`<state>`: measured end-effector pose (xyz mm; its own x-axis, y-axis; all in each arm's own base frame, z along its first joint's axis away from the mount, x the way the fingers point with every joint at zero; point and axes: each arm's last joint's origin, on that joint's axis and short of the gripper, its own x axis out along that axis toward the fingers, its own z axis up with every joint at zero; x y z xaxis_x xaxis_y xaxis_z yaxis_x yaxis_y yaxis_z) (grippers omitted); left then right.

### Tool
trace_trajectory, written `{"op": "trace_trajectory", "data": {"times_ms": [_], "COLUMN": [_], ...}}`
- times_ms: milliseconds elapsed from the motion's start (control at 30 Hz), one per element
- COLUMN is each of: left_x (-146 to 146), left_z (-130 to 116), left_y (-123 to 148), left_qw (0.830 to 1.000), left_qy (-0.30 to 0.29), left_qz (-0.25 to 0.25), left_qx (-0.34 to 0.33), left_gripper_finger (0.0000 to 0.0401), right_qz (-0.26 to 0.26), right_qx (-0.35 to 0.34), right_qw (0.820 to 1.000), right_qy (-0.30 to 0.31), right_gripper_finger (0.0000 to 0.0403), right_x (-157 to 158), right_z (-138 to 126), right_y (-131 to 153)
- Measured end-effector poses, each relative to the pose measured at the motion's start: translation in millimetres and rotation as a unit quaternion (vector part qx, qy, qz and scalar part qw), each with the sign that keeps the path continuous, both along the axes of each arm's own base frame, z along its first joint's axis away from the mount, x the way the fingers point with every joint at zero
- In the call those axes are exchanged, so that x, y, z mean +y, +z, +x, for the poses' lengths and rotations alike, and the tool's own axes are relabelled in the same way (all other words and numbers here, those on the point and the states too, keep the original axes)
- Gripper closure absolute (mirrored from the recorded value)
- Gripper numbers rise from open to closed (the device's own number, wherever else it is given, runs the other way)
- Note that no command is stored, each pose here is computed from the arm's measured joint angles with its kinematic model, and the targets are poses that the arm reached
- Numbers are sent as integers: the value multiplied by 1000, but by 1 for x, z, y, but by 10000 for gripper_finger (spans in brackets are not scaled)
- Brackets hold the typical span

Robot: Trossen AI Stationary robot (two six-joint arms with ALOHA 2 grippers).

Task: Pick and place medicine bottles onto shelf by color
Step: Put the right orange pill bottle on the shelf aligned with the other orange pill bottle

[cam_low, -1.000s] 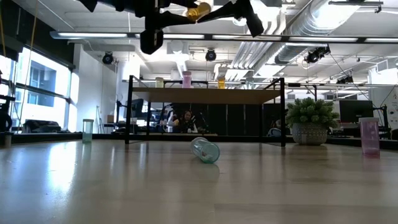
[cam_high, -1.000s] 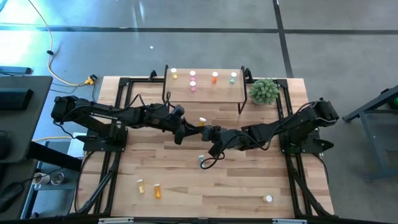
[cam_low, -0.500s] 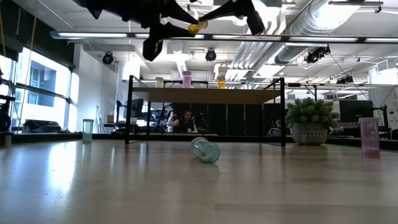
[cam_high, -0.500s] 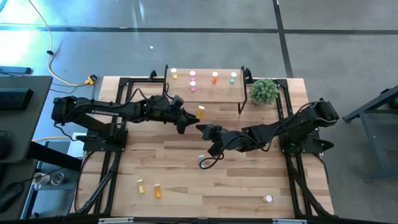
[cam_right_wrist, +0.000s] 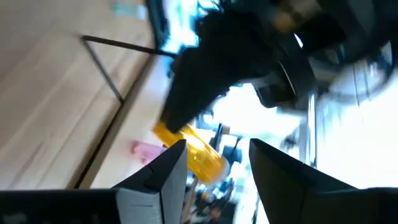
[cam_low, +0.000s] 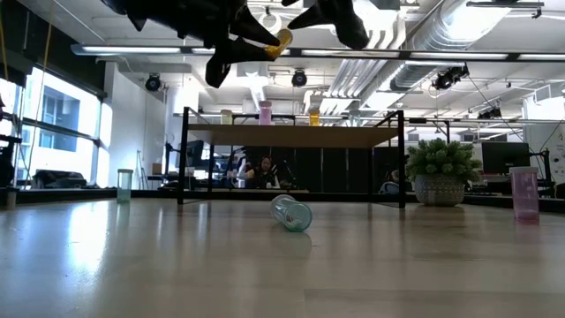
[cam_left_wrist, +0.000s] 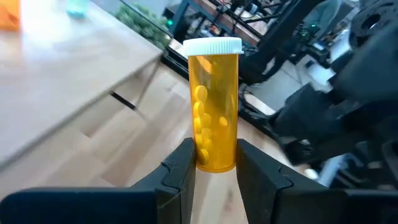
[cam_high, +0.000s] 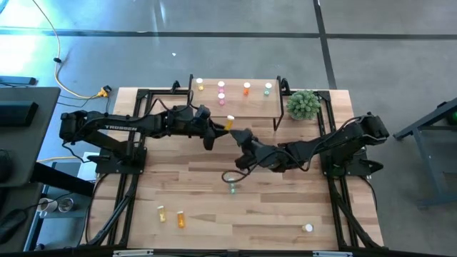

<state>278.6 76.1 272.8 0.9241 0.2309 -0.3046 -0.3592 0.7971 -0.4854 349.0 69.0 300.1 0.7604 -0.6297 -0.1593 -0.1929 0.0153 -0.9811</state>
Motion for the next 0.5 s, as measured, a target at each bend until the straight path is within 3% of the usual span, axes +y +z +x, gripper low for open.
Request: {"op": "trace_trajectory", "data": {"times_ms": [233,500], "left_x": [2,5], "left_z": [-1,-2], "left_y": [0,1], "left_qw": [997,986], "left_qy": [20,50], "left_qz": [76,153], "left_qx": [22,48], "left_gripper_finger": [313,314], "right_qz": [55,92], "right_qx": [-128,-250], "right_qw": [988,960], "right_qy": [-71,-92], "right_gripper_finger": [240,240], "right_x": [-22,-39], "right_z": [5,6], "right_y": [16,35]}}
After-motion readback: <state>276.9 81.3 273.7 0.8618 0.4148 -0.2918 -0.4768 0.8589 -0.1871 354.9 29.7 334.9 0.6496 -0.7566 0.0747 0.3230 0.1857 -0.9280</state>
